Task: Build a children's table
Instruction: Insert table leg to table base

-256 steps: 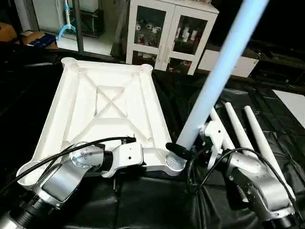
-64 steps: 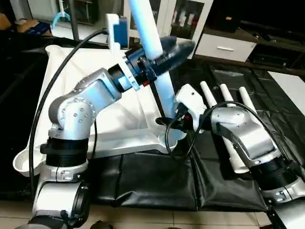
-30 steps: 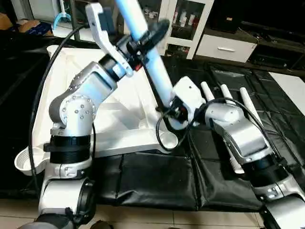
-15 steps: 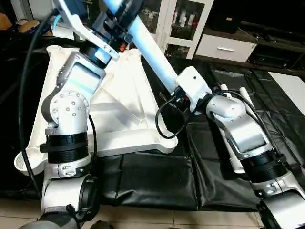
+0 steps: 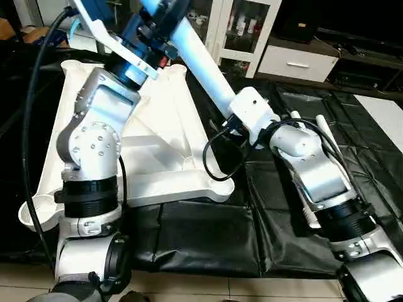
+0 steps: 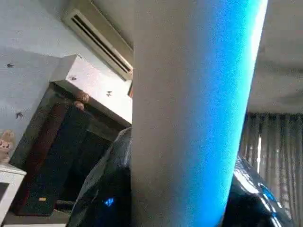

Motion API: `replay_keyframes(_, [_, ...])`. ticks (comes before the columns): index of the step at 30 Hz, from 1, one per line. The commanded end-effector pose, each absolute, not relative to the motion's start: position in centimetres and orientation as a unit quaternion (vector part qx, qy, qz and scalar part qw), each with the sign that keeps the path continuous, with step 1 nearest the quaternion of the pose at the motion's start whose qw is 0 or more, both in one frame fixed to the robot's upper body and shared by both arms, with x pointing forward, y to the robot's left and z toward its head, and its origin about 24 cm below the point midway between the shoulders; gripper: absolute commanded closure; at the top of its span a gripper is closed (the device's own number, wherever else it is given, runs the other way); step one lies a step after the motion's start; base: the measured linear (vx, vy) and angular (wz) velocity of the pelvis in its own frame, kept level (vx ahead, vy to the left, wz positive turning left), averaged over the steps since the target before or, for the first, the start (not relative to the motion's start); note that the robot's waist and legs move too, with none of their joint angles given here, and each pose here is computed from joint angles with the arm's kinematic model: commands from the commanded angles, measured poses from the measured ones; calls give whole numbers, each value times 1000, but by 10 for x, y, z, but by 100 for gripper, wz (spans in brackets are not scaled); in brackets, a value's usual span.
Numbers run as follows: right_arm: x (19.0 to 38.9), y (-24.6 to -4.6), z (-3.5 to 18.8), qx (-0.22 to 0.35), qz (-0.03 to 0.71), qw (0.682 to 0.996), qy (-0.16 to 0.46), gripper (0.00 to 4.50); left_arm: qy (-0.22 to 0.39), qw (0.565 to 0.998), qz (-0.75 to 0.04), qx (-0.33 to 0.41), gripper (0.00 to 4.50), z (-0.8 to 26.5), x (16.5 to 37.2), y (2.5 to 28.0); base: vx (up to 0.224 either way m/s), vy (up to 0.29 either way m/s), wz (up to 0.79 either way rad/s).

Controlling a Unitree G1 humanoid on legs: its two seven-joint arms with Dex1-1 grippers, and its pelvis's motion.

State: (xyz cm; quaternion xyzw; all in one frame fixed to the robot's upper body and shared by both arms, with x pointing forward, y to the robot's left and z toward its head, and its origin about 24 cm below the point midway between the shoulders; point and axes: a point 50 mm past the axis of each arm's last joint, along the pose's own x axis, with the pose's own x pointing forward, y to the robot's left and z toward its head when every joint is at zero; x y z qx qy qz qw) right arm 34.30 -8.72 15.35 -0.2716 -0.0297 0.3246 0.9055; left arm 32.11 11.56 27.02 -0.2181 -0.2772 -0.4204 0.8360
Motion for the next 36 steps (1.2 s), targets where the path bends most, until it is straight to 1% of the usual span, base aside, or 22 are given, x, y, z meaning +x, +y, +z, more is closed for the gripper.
replay_keyframes(1, [343, -86, 163, -277, 324, 904, -43, 65, -287, 827, -442, -196, 289, 274, 316, 106, 0, 0, 0])
replay_keyframes(5, [342, -82, 165, -271, 326, 904, -52, 65, -292, 826, -447, -181, 289, 273, 315, 104, 0, 0, 0])
replay_keyframes(9, [343, -80, 165, -273, 327, 904, -48, 65, -296, 826, -445, -177, 289, 272, 315, 104, 0, 0, 0])
replay_keyframes(14, [342, -81, 161, -277, 326, 903, -36, 65, -301, 830, -441, -164, 289, 271, 317, 108, 0, 0, 0])
replay_keyframes(17, [342, -82, 160, -275, 322, 905, -30, 65, -299, 828, -444, -169, 289, 270, 317, 108, 0, 0, 0])
replay_keyframes(24, [342, -82, 158, -273, 326, 905, -28, 65, -299, 825, -451, -163, 289, 269, 316, 107, 0, 0, 0])
replay_keyframes(25, [342, -82, 158, -270, 328, 905, -29, 82, -298, 826, -451, -163, 289, 269, 316, 106, 0, 0, 0])
replay_keyframes(26, [341, -81, 159, -269, 329, 905, -30, 82, -298, 826, -451, -162, 289, 269, 316, 106, 0, 0, 0])
replay_keyframes(29, [341, -81, 159, -269, 329, 905, -30, 102, -299, 826, -451, -159, 289, 268, 317, 106, 0, 0, 0])
replay_keyframes(31, [341, -81, 159, -269, 329, 905, -31, 126, -300, 826, -451, -157, 289, 268, 317, 106, 0, 0, 0])
replay_keyframes(32, [341, -81, 160, -270, 329, 905, -31, 126, -300, 826, -450, -157, 289, 268, 317, 107, 0, 0, 0])
replay_keyframes(33, [341, -81, 160, -270, 329, 905, -31, 137, -299, 826, -451, -157, 289, 268, 317, 107, 0, 0, 0])
replay_keyframes(36, [340, -81, 160, -270, 329, 904, -32, 149, -298, 826, -451, -156, 289, 267, 318, 107, 0, 0, 0])
